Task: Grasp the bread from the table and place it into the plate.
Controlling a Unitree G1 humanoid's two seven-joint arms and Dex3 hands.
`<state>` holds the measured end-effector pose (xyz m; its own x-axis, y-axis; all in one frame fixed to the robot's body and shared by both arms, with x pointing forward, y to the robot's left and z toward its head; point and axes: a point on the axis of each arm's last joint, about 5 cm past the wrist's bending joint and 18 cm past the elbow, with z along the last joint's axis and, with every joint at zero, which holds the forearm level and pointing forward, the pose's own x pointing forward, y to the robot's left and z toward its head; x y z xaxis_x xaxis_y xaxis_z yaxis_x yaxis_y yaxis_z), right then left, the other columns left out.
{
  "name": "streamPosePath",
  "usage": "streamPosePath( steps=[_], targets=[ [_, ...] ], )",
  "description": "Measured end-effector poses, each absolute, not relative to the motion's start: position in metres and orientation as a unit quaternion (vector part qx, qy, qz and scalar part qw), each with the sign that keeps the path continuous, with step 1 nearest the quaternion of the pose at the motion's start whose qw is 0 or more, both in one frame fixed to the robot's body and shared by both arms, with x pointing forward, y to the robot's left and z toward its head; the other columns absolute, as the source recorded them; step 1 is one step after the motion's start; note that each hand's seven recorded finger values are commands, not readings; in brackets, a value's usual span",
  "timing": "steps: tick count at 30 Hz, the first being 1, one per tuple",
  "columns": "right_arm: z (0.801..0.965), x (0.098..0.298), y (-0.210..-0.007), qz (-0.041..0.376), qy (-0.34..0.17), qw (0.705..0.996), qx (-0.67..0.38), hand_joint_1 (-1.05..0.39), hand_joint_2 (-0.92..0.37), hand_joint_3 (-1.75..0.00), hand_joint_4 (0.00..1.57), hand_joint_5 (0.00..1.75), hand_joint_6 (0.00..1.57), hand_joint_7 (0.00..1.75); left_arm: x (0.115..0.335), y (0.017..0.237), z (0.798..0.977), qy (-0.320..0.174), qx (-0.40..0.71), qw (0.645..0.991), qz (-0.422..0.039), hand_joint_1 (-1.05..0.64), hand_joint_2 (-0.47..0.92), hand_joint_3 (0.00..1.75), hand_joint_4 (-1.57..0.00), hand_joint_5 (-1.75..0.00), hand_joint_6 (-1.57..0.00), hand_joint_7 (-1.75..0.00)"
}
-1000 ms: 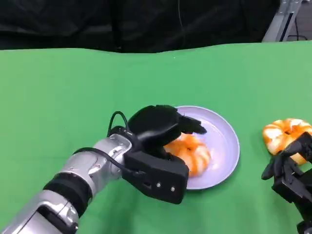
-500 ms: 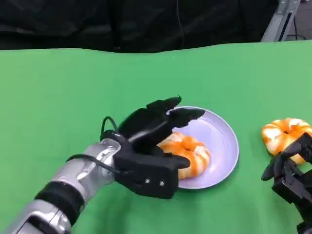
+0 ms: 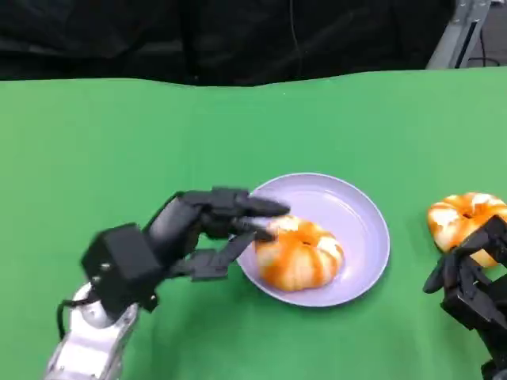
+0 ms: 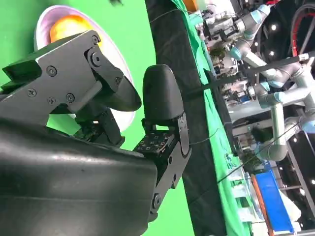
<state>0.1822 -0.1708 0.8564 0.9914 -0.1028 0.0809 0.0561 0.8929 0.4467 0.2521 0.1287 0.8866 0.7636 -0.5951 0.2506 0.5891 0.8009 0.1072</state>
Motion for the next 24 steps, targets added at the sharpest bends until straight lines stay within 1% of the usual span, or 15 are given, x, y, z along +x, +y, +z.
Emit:
streamPosePath(
  steps=[1, 2, 4, 5, 6, 7, 10, 13, 15, 17, 18, 20, 24],
  targets=[
    [0.856, 0.182, -0.171, -0.041, -0.051, 0.971, 0.228, -0.07, -0.51, -1.29, 0.88, 1.75, 0.74, 1.63, 0.248, 0.132, 0.885, -0.132, 0.0, 0.94, -0.315, -0.06, 0.47, 1.36, -0.89, -1.64, -0.92, -1.4],
    [0.856, 0.182, -0.171, -0.042, -0.05, 0.971, 0.229, -0.08, -0.51, -1.29, 0.88, 1.75, 0.74, 1.63, 0.244, 0.136, 0.883, -0.126, -0.009, 0.941, -0.314, -0.06, 0.46, 1.38, -0.88, -1.68, -0.89, -1.48],
    [0.856, 0.182, -0.172, -0.043, -0.049, 0.971, 0.229, -0.08, -0.5, -1.29, 0.88, 1.75, 0.74, 1.62, 0.237, 0.143, 0.88, -0.118, -0.022, 0.943, -0.31, -0.06, 0.45, 1.4, -0.87, -1.71, -0.87, -1.52],
    [0.856, 0.182, -0.172, -0.043, -0.049, 0.971, 0.229, -0.07, -0.51, -1.28, 0.87, 1.75, 0.74, 1.62, 0.235, 0.145, 0.879, -0.114, -0.024, 0.944, -0.31, -0.1, 0.47, 1.36, -0.92, -1.73, -0.89, -1.58],
    [0.856, 0.182, -0.172, -0.042, -0.048, 0.971, 0.229, -0.07, -0.51, -1.28, 0.87, 1.75, 0.74, 1.62, 0.233, 0.147, 0.877, -0.107, -0.041, 0.945, -0.308, -0.12, 0.51, 1.28, -0.95, -1.74, -0.9, -1.63],
    [0.856, 0.182, -0.172, -0.041, -0.047, 0.971, 0.229, -0.07, -0.51, -1.28, 0.87, 1.75, 0.74, 1.62, 0.231, 0.15, 0.874, -0.097, -0.075, 0.946, -0.301, -0.14, 0.54, 1.21, -0.97, -1.74, -0.9, -1.64],
    [0.856, 0.182, -0.173, -0.043, -0.046, 0.972, 0.228, -0.07, -0.51, -1.28, 0.87, 1.75, 0.74, 1.61, 0.22, 0.16, 0.859, -0.05, -0.185, 0.938, -0.288, -0.16, 0.59, 1.08, -1.0, -1.75, -0.92, -1.65],
    [0.856, 0.182, -0.173, -0.043, -0.046, 0.972, 0.227, -0.07, -0.51, -1.28, 0.87, 1.75, 0.75, 1.61, 0.211, 0.168, 0.849, -0.011, -0.246, 0.926, -0.285, -0.17, 0.61, 1.04, -1.0, -1.75, -0.93, -1.65],
    [0.856, 0.182, -0.173, -0.042, -0.044, 0.972, 0.228, -0.07, -0.51, -1.28, 0.87, 1.75, 0.75, 1.6, 0.209, 0.171, 0.847, 0.0, -0.261, 0.923, -0.283, -0.18, 0.62, 1.01, -1.0, -1.75, -0.93, -1.65],
    [0.856, 0.182, -0.173, -0.042, -0.042, 0.972, 0.228, -0.06, -0.51, -1.28, 0.87, 1.75, 0.75, 1.6, 0.209, 0.174, 0.847, 0.001, -0.269, 0.92, -0.285, -0.2, 0.7, 0.87, -0.96, -1.75, -0.91, -1.66],
    [0.855, 0.182, -0.173, -0.042, -0.042, 0.972, 0.228, -0.06, -0.51, -1.28, 0.87, 1.75, 0.75, 1.6, 0.209, 0.177, 0.845, 0.003, -0.278, 0.913, -0.3, -0.2, 0.72, 0.84, -0.96, -1.75, -0.91, -1.65],
    [0.856, 0.181, -0.173, -0.042, -0.043, 0.972, 0.228, -0.06, -0.51, -1.28, 0.87, 1.75, 0.75, 1.6, 0.207, 0.186, 0.838, 0.017, -0.299, 0.899, -0.319, -0.2, 0.73, 0.8, -0.94, -1.75, -0.91, -1.65],
    [0.855, 0.18, -0.174, -0.044, -0.042, 0.972, 0.228, -0.07, -0.51, -1.28, 0.87, 1.75, 0.75, 1.6, 0.203, 0.198, 0.828, 0.037, -0.321, 0.888, -0.328, -0.2, 0.74, 0.76, -0.93, -1.75, -0.9, -1.65]
  ],
)
